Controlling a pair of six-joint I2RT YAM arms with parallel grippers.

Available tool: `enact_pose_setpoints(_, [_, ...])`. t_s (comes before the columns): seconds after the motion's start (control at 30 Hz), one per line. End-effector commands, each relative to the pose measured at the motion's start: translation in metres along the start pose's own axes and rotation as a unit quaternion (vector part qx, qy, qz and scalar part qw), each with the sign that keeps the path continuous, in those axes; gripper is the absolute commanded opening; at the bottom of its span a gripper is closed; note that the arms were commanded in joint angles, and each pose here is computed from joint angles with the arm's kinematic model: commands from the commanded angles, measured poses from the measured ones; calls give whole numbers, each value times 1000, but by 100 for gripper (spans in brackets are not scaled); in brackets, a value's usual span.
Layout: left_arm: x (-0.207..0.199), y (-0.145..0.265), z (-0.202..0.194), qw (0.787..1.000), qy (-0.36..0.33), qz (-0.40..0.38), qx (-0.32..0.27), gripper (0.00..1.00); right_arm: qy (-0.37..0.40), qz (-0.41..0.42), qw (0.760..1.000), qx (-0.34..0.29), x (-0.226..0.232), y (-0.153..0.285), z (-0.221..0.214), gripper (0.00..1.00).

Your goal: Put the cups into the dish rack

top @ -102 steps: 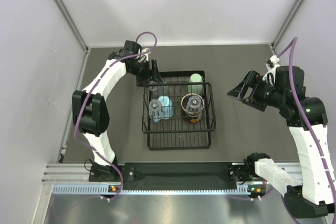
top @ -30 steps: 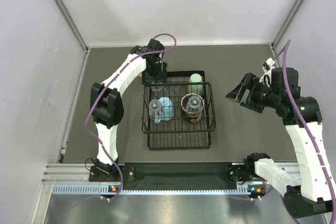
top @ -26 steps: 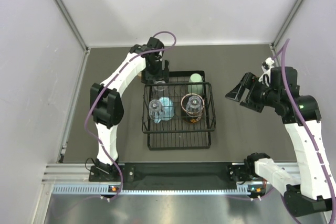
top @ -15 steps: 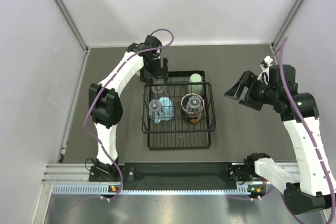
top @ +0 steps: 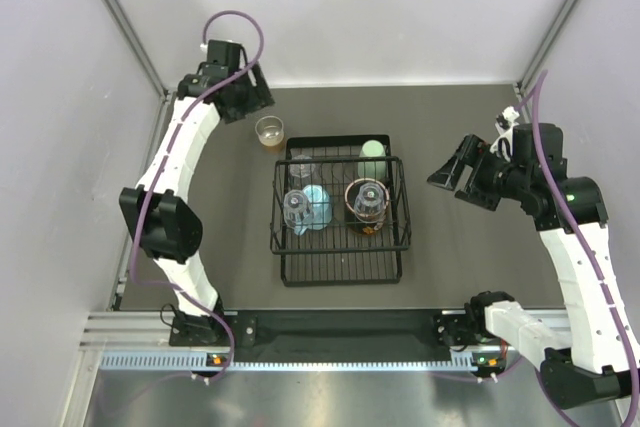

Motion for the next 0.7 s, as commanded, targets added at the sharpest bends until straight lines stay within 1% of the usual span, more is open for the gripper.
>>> enact_pose_setpoints(0.0, [16, -14, 22, 996, 53, 26, -61, 81, 9, 11, 999, -35, 5, 9, 12, 79])
enact_pose_setpoints(0.03, [18, -19, 24, 995, 70, 30, -64, 81, 8, 11, 999, -36, 5, 10, 11, 79])
enact_pose_setpoints(0.13, [24, -39, 31, 993, 90, 34, -69, 81, 6, 6, 999, -35, 4, 12, 9, 79])
enact_pose_setpoints(0.17, [26, -52, 31, 993, 90, 41, -66, 81, 4, 1, 999, -35, 3, 11, 8, 79])
enact_pose_setpoints(0.27, [25, -66, 36, 993, 84, 49, -68, 81, 4, -11, 999, -40, 0, 10, 10, 78])
enact_pose_setpoints(0.3, [30, -78, 34, 993, 85, 62, -61, 81, 6, -13, 999, -36, 0, 9, 11, 78])
enact_pose_setpoints(0.4, [34, -96, 28, 993, 86, 67, -50, 80, 14, -23, 999, -38, 1, 14, 15, 79])
enact_pose_setpoints(0.47, [39, -109, 22, 992, 89, 81, -37, 78, 16, -36, 998, -44, -1, 17, 17, 79])
enact_pose_setpoints(0.63, [49, -129, 10, 990, 93, 100, -22, 73, 20, -45, 998, -37, -3, 17, 18, 79])
enact_pose_setpoints(0.67, [53, -136, 6, 990, 93, 107, -15, 71, 23, -50, 998, -38, -4, 18, 18, 79])
Point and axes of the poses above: each gripper's point midway between its finger pads, its own y axis back along the fingers, its own x axis along the line the jaws close on, z = x × y, the point moved 8 cm from there along y, back along the fingers, and after that the axes turned 10 degrees about y, right-handed, at the moved point
